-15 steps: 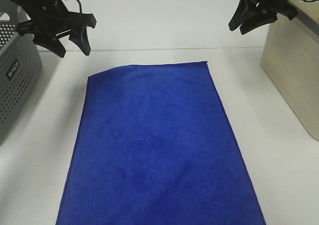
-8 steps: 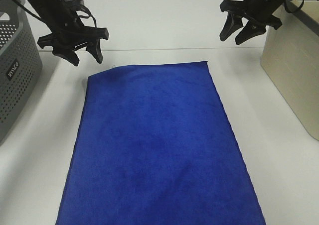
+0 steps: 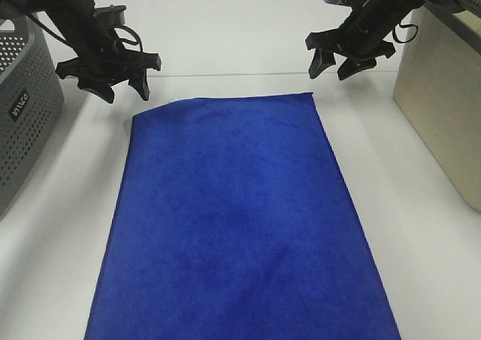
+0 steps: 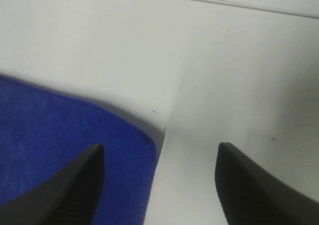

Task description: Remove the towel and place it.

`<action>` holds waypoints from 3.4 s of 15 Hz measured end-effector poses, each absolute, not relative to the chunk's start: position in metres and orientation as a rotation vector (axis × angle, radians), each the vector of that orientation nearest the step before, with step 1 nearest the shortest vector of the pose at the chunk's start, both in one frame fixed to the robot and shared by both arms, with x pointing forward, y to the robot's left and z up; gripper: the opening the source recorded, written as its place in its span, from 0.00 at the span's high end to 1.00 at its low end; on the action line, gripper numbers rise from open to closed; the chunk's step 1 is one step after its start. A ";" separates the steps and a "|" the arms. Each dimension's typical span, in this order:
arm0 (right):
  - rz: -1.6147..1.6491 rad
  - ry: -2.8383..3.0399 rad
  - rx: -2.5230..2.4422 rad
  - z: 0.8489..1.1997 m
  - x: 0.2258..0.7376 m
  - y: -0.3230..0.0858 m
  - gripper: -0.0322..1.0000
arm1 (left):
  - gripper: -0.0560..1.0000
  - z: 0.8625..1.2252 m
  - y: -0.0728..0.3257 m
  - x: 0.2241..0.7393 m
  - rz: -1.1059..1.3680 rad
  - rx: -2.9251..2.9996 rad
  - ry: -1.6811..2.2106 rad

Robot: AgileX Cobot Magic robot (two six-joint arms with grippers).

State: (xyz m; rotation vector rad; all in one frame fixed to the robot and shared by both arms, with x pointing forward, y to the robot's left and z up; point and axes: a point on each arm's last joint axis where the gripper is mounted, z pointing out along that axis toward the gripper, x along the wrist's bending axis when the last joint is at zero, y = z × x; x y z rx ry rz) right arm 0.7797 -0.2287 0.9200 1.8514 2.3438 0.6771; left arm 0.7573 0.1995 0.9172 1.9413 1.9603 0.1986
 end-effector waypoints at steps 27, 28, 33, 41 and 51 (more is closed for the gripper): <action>0.646 2.461 1.716 0.863 0.784 -0.210 0.82 | 0.70 0.871 0.188 0.765 0.195 2.021 1.820; 0.646 2.462 1.717 0.863 0.783 -0.210 0.84 | 0.72 0.871 0.188 0.765 0.193 2.028 1.812; 0.642 2.467 1.719 0.863 0.783 -0.210 0.89 | 0.57 0.870 0.179 0.761 0.144 2.046 1.804; 0.641 2.468 1.720 0.862 0.783 -0.210 0.95 | 0.95 0.871 0.179 0.763 0.173 2.049 1.779; 0.781 2.286 1.599 0.874 0.803 -0.211 0.95 | 0.95 0.881 0.181 0.787 0.467 1.872 1.624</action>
